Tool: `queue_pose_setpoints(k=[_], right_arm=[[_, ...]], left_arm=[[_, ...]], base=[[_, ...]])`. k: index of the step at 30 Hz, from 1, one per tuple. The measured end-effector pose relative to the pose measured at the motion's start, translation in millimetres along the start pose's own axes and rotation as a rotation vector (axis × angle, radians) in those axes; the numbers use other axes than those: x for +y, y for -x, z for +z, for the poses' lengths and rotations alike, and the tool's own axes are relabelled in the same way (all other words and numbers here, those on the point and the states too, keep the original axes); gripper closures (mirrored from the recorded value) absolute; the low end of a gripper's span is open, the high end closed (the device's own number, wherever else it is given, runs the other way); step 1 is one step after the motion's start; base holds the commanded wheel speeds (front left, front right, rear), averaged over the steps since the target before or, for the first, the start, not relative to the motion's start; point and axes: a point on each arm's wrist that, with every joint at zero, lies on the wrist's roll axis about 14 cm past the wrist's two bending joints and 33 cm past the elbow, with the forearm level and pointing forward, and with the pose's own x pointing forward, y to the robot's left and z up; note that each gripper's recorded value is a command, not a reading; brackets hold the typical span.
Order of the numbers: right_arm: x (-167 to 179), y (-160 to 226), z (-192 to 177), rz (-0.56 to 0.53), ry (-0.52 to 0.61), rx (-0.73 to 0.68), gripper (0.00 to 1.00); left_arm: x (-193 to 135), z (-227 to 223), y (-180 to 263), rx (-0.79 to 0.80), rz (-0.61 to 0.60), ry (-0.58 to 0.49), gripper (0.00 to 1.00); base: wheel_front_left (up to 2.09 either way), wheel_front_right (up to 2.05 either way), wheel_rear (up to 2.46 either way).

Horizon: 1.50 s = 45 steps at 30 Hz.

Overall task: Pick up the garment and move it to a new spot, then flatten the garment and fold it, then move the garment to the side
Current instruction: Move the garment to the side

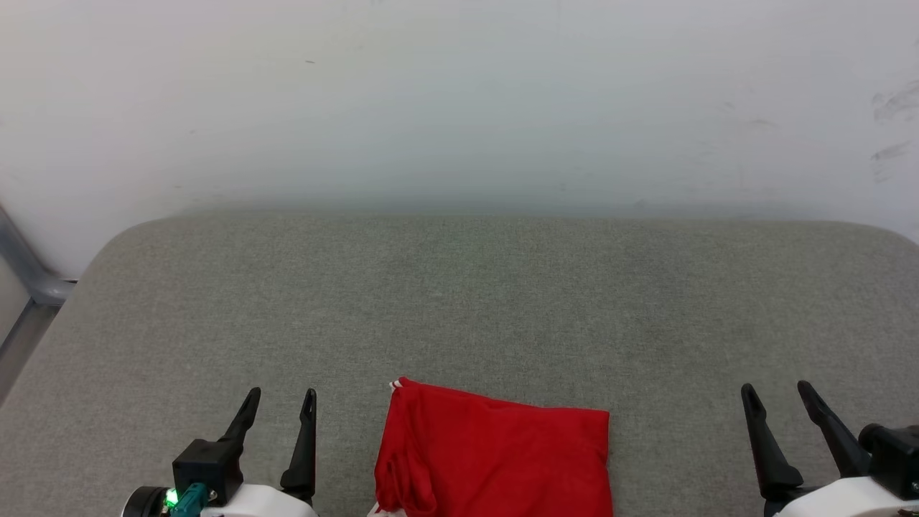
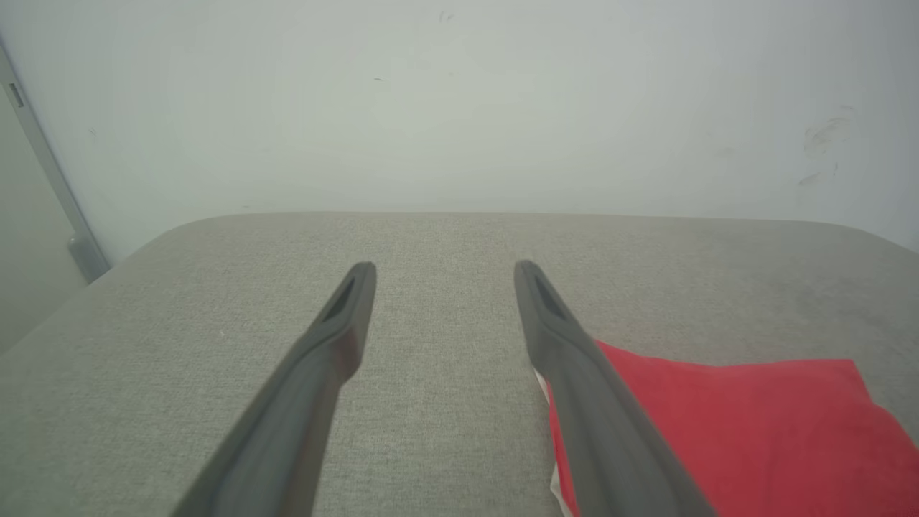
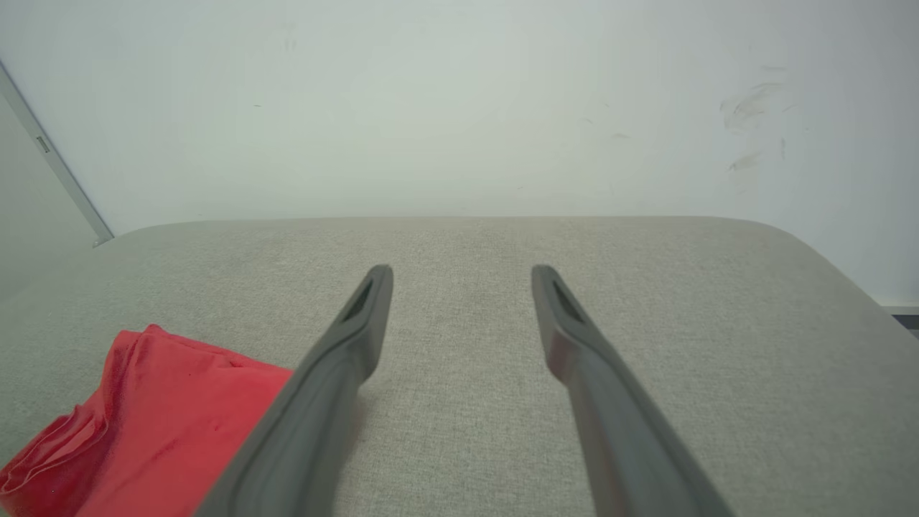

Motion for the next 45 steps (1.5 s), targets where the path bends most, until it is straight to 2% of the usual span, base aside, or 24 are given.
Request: queue_pose_setpoints(k=[4,8,13,16,22,28,37,39,40,45], right_arm=[[-5,0,-4,-0.012,-0.01,0.027,0.0],[-27,0,-16,-0.054,-0.034,0.084,0.0],[-48,1,-54,-0.083,-0.114,0.266,0.0],[-46,1,-79,-0.06,-0.164,0.402,0.0],[6,0,-126,0.117,-0.267,0.678,0.0],[67,-11,-147,0.305,-0.336,0.816,0.0],[101,-15,-188,0.392,-0.392,0.999,0.0],[108,-12,-195,0.416,-0.4,1.048,0.58],[110,-12,-196,0.42,-0.402,1.057,1.0],[114,-14,-193,0.443,-0.385,1.049,1.0]], left_arm=[[0,1,-3,-0.003,0.001,0.002,0.0],[-1,1,-5,-0.006,0.0,0.018,0.0],[-1,2,-8,-0.013,0.003,0.03,0.0],[1,2,-8,-0.014,0.015,0.035,0.0],[9,5,-6,-0.029,0.049,0.04,0.0],[17,6,-11,-0.034,0.078,0.037,0.0],[32,-3,-16,-0.013,0.13,0.032,0.0],[34,-6,-15,-0.005,0.139,0.03,0.0],[34,-6,-15,-0.005,0.139,0.029,0.0],[32,-5,-17,-0.012,0.129,0.032,0.0]], base=[[0.0,0.0,0.0],[0.0,0.0,0.0],[0.0,0.0,0.0],[0.0,0.0,0.0],[0.0,0.0,0.0],[0.0,0.0,0.0],[0.0,0.0,0.0],[0.0,0.0,0.0],[0.0,0.0,0.0],[0.0,0.0,0.0]])
